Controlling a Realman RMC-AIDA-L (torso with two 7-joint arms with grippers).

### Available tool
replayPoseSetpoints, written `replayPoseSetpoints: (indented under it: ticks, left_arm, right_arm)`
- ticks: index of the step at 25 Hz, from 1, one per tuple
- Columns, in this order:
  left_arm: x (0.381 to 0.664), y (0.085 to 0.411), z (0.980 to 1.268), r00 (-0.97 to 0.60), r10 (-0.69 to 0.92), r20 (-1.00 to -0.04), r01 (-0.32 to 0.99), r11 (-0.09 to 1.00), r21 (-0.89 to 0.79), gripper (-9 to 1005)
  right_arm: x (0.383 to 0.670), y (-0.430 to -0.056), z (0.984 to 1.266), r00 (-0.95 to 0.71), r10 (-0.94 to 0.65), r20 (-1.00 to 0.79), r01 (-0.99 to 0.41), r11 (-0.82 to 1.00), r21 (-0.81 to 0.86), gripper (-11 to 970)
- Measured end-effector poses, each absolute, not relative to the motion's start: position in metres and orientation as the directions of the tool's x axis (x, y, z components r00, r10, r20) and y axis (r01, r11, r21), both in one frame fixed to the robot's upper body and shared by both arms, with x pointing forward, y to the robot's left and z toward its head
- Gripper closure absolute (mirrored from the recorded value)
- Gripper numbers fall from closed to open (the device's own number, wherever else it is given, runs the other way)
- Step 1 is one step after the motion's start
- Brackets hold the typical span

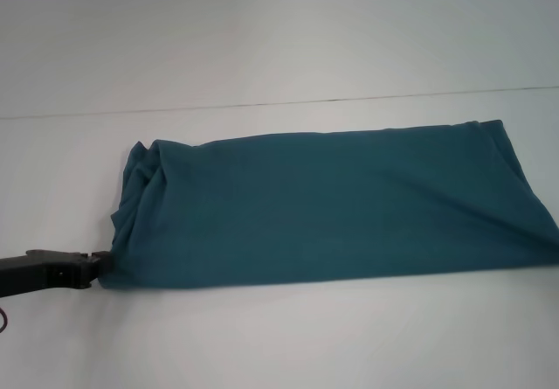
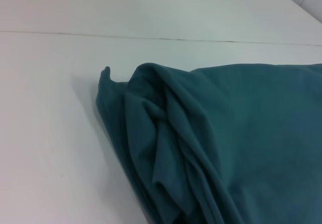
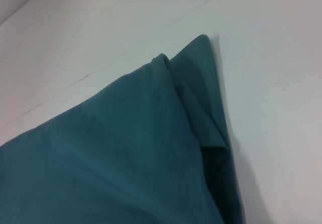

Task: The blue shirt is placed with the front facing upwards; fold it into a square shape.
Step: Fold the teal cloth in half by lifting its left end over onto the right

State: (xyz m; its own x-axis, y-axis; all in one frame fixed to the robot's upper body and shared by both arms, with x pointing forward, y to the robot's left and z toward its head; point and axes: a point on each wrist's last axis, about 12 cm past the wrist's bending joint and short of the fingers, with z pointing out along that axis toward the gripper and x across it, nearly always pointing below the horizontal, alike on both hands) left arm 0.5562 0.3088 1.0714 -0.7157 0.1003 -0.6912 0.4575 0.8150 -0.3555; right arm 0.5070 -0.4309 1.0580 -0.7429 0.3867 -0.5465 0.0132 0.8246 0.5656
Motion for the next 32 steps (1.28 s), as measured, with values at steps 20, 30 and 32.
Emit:
replayPoseSetpoints:
  ticks: [20,30,32]
  left_arm:
    - [0.558,0.312,1.085,-0.722,0.067,-0.689,0.452,0.799,-0.396,843]
    - [0.551,0.326,1.089,-0.774,-0.115,-0.623,0.301,0.799,-0.521,444]
    - [0.547,0.325,1.088,-0.792,-0.138,-0.595,0.280,0.783,-0.555,350]
  right_arm:
    - [0.511,-0.430,1.073,-0.697,0.357,-0.622,-0.088,0.818,0.568,613]
    - [0.514,-0.429,1.081,-0.671,0.346,-0.656,-0.139,0.810,0.569,228]
    - [0.516,-0.429,1.083,-0.669,0.346,-0.658,-0.141,0.810,0.569,151]
